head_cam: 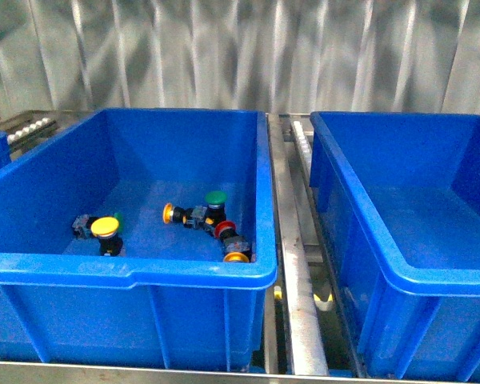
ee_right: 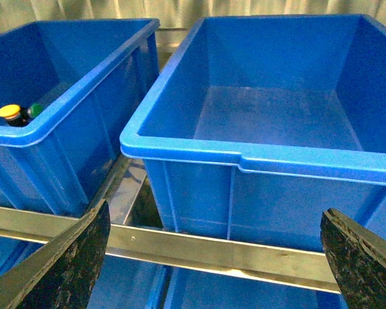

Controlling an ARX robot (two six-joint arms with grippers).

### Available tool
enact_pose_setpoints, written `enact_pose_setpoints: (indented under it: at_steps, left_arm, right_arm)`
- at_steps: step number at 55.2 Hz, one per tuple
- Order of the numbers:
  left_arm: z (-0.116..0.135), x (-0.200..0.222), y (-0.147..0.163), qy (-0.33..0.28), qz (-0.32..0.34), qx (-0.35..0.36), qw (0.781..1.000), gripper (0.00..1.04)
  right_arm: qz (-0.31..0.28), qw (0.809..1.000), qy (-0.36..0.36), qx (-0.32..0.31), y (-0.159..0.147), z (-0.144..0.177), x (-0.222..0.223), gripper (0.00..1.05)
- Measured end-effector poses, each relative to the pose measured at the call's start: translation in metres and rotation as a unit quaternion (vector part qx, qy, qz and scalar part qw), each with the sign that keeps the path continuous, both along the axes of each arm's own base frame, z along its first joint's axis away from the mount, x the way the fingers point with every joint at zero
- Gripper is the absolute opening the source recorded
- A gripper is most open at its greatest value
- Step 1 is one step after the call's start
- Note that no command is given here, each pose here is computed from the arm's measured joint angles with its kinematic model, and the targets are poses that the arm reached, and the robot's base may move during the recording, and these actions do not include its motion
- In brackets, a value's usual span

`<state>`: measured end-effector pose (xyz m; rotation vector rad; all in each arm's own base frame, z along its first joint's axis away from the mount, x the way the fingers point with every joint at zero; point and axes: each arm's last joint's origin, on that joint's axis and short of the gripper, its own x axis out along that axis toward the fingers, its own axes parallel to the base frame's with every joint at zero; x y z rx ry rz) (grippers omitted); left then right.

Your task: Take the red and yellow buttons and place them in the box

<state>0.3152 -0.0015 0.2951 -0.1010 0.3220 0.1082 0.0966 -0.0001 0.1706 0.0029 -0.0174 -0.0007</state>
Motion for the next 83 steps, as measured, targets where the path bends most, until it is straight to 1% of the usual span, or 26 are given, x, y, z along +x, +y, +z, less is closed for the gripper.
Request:
enact_pose_setpoints:
  at_steps: [8,14,20,25,40,47,58,68,83]
  left_arm:
    - [-0.005,0.054,-0.027,0.064,-0.031,0.004,0.997,0.97]
    - [-0.013,0.085,-0.046,0.107,-0.035,0.006,0.994,0.97]
    - [-0.026,0.113,-0.062,0.159,-0.019,0.021,0.987,0.97]
    - [-0.034,0.127,-0.067,0.177,-0.005,0.026,0.984,0.97]
    - [-0.048,0.150,-0.080,0.196,0.008,0.017,0.980,0.97]
    - [-0.060,0.156,-0.083,0.208,0.013,0.019,0.978,0.97]
    - [-0.075,0.164,-0.084,0.220,0.023,0.028,0.975,0.97]
    - [-0.082,0.171,-0.084,0.222,0.040,0.039,0.973,0.97]
    - [-0.093,0.185,-0.087,0.227,0.036,0.038,0.972,0.97]
  right_arm:
    - [0.000,1.000,0.000,0.000,0.000,0.000,0.000,0.98]
    - [0.000,1.000,0.000,0.000,0.000,0.000,0.000,0.98]
    - [0.000,1.000,0.000,0.000,0.000,0.000,0.000,0.98]
    - [0.000,1.000,0.000,0.000,0.000,0.000,0.000,0.98]
    - [0.000,1.000,0.000,0.000,0.000,0.000,0.000,0.98]
    - [0.000,1.000,0.000,0.000,0.000,0.000,0.000,0.98]
    - [0.000,1.000,0.000,0.000,0.000,0.000,0.000,0.98]
    - [0.000,1.000,0.000,0.000,0.000,0.000,0.000,0.98]
    - [0.000,1.000,0.000,0.000,0.000,0.000,0.000,0.98]
